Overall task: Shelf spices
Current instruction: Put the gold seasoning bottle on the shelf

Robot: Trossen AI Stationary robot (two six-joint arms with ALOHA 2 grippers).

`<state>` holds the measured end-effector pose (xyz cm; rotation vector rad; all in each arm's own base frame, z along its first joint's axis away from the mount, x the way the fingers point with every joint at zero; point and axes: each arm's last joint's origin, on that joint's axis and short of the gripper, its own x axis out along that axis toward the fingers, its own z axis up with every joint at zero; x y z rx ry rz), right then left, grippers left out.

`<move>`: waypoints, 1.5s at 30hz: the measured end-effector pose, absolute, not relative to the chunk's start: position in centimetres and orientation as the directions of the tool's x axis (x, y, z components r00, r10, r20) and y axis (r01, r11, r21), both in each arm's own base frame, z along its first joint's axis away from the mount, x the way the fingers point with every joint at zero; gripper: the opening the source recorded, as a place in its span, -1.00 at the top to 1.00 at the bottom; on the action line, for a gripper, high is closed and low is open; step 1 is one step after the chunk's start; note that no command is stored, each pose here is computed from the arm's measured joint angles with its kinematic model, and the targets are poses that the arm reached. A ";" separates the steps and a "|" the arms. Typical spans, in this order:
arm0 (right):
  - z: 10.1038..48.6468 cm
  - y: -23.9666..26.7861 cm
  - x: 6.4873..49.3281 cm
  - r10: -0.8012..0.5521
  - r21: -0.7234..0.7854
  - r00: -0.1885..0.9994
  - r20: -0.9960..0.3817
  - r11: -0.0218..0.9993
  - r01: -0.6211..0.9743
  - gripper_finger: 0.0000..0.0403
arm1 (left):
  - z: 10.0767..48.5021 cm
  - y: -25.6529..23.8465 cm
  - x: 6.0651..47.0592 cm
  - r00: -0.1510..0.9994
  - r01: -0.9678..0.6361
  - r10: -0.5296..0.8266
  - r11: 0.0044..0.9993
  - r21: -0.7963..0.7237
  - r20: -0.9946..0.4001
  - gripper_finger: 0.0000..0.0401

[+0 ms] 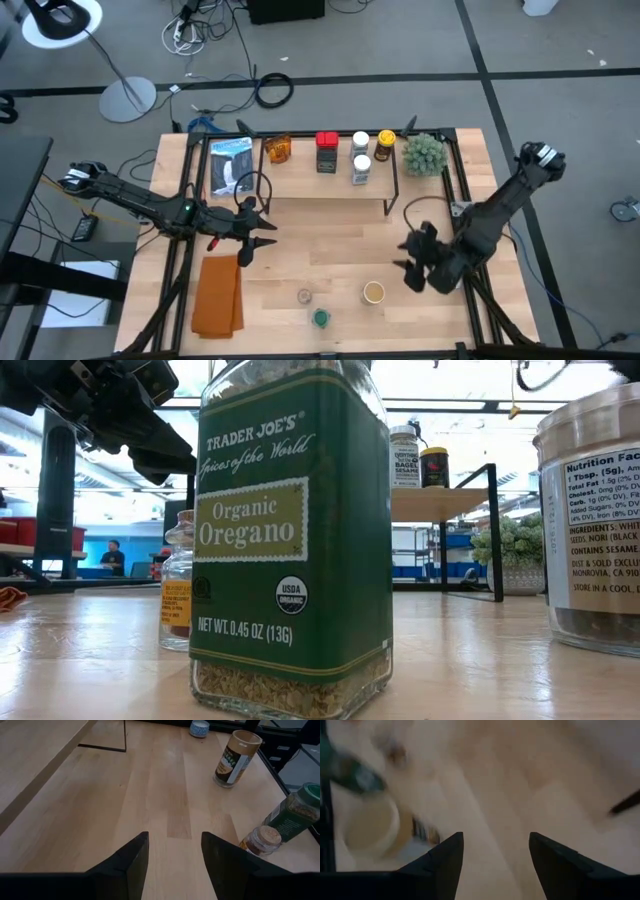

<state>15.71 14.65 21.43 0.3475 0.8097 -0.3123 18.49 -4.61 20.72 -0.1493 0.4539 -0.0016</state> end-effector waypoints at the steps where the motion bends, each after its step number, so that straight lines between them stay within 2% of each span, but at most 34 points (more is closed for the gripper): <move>1: 20.7 14.9 15.6 -0.132 0.190 0.646 -0.751 0.895 0.404 -0.09 | 20.7 -4.6 18.5 0.899 -0.032 -0.035 0.989 -0.144 -0.436 0.07; 7: 16.9 16.3 16.4 -0.080 0.309 0.662 -0.745 0.839 0.448 -0.09 | 20.7 -4.6 18.5 0.900 -0.034 -0.035 0.988 -0.151 -0.435 0.07; 11: 14.8 17.4 17.4 0.032 0.322 0.593 -0.805 0.863 0.390 -0.06 | 20.7 -4.6 18.5 0.899 -0.035 -0.035 0.988 -0.152 -0.437 0.07; 15: 13.1 18.6 18.6 0.126 0.365 0.577 -0.807 0.875 0.319 0.04 | 20.7 -4.6 18.5 0.899 -0.035 -0.035 0.988 -0.151 -0.437 0.07; 20: 12.1 19.8 20.2 0.221 0.434 0.634 -0.742 0.878 0.203 0.27 | 20.7 -4.6 18.5 0.899 -0.035 -0.035 0.988 -0.151 -0.437 0.07; 24: 11.5 19.6 21.3 0.229 0.443 0.659 -0.717 0.879 0.177 0.52 | 20.7 -4.6 18.5 0.899 -0.035 -0.036 0.988 -0.152 -0.436 0.07; 27: 11.5 18.5 22.3 0.201 0.448 0.665 -0.719 0.866 0.222 0.71 | 20.7 -4.6 18.5 0.899 -0.039 -0.036 0.986 -0.160 -0.437 0.07; 32: 12.1 16.6 24.6 0.152 0.466 0.748 -0.646 0.855 0.228 0.97 | 20.7 -4.6 18.5 0.899 -0.042 -0.036 0.985 -0.168 -0.436 0.07; 36: 13.0 15.0 26.4 0.129 0.485 0.815 -0.565 0.851 0.202 0.96 | 20.7 -4.6 18.5 0.899 -0.047 -0.036 0.983 -0.179 -0.437 0.07; 40: 13.0 14.1 26.7 0.104 0.479 0.805 -0.584 0.845 0.238 0.98 | 20.7 -4.6 18.5 0.898 -0.054 -0.036 0.980 -0.190 -0.439 0.07; 45: 13.2 14.8 25.9 0.213 0.565 0.753 -0.622 0.788 0.244 0.99 | 20.7 -4.6 18.5 0.898 -0.054 -0.036 0.980 -0.191 -0.439 0.07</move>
